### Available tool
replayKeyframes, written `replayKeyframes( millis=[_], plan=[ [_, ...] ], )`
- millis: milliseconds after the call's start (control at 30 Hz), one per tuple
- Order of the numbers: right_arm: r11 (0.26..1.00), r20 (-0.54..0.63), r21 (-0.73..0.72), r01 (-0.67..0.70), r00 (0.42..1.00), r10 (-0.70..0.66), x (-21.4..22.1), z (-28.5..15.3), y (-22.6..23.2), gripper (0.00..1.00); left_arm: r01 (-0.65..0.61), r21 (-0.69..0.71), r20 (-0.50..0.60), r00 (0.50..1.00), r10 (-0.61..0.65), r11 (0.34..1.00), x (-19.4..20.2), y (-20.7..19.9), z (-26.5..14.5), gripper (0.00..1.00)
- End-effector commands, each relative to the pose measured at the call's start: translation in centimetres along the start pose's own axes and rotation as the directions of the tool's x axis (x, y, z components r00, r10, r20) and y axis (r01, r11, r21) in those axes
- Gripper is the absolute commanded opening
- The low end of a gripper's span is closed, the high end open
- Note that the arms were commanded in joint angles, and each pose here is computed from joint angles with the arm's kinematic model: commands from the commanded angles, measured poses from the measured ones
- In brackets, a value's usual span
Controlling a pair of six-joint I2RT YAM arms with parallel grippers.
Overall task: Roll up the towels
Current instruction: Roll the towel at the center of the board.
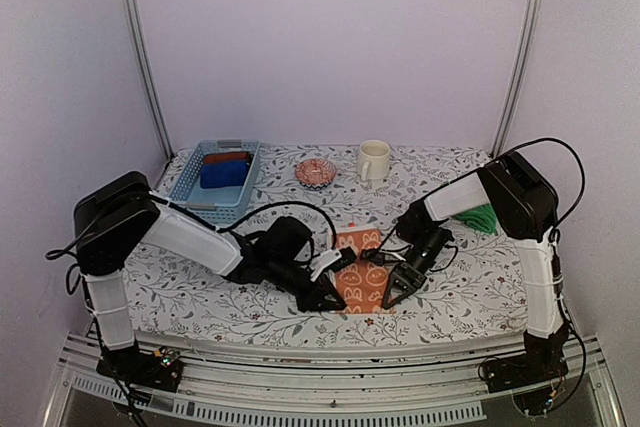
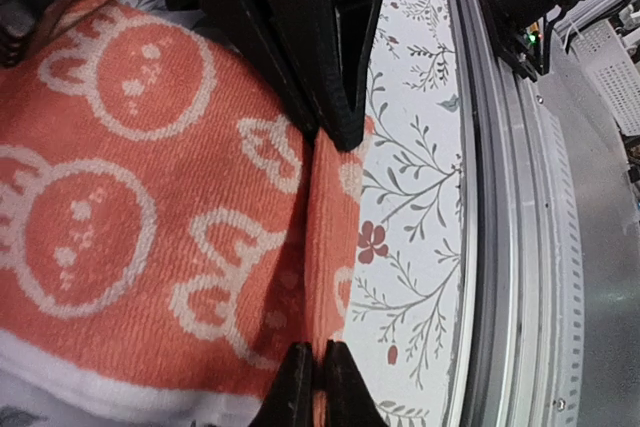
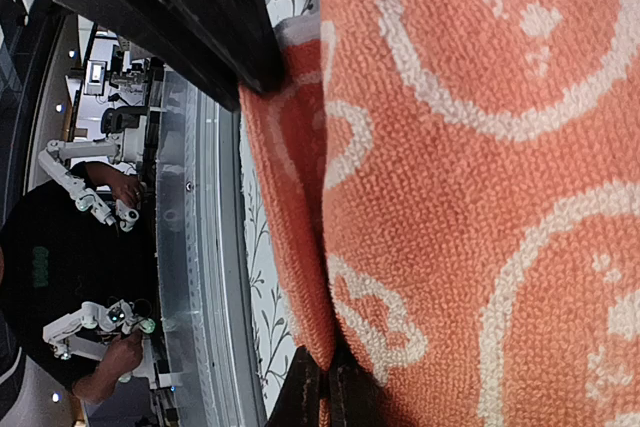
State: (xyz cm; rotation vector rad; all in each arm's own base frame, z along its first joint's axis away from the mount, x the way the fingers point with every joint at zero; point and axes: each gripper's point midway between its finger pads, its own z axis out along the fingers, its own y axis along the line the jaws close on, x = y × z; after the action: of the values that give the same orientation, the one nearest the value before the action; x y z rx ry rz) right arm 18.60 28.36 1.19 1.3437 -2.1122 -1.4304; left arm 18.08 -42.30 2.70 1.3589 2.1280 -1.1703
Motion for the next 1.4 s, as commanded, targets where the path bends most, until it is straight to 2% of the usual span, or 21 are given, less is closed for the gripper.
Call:
replayKeyframes(
  millis=[0, 100, 133, 200, 333, 467, 567, 667, 967, 1367],
  plan=[
    [0.993, -0.123, 0.08, -0.089, 0.987, 0.099, 3.1, 0.4, -3.0, 0.04, 0.035, -0.115, -0.027, 0.999, -0.039, 0.993, 1.7, 0.0, -3.1, 0.13],
    [0.991, -0.114, 0.071, -0.115, 0.986, 0.122, 2.9, 0.5, -3.1, 0.03, -0.127, -0.297, 0.055, 0.987, 0.15, 0.946, 0.8, -1.1, -4.9, 0.26],
    [0.99, -0.109, 0.071, -0.12, 0.986, 0.127, 2.7, 0.5, -3.1, 0.03, -0.206, -0.335, 0.09, 0.964, 0.249, 0.92, -0.1, -2.1, -5.4, 0.28],
    [0.988, -0.108, 0.069, -0.14, 0.983, 0.147, 2.5, 0.5, -3.2, 0.03, -0.293, -0.376, 0.122, 0.925, 0.361, 0.879, -1.5, -3.7, -5.7, 0.31],
    [0.984, -0.11, 0.074, -0.162, 0.979, 0.169, 2.6, 0.5, -3.5, 0.03, -0.419, -0.39, 0.03, 0.884, 0.466, 0.82, -2.7, -4.2, -3.7, 0.29],
    [0.982, -0.11, 0.082, -0.17, 0.978, 0.178, 2.7, 0.6, -3.7, 0.03, -0.537, -0.421, -0.1, 0.828, 0.551, 0.731, -3.1, -3.2, -1.1, 0.34],
    [0.982, -0.108, 0.085, -0.169, 0.978, 0.178, 2.7, 0.6, -3.6, 0.03, -0.597, -0.387, -0.151, 0.793, 0.591, 0.703, -3.2, -2.8, 0.5, 0.35],
    [0.982, -0.102, 0.084, -0.167, 0.979, 0.175, 2.5, 0.5, -3.6, 0.03, -0.641, -0.317, -0.17, 0.764, 0.623, 0.699, -2.9, -3.4, 1.8, 0.3],
    [0.983, -0.095, 0.078, -0.166, 0.98, 0.173, 2.3, 0.5, -3.4, 0.03, -0.654, -0.23, -0.218, 0.756, 0.617, 0.72, -1.7, -3.4, 3.6, 0.28],
    [0.982, -0.092, 0.074, -0.172, 0.98, 0.178, 2.5, 0.6, -3.3, 0.04, -0.651, -0.274, -0.318, 0.756, 0.572, 0.708, 1.0, -0.3, 4.7, 0.29]
  ],
)
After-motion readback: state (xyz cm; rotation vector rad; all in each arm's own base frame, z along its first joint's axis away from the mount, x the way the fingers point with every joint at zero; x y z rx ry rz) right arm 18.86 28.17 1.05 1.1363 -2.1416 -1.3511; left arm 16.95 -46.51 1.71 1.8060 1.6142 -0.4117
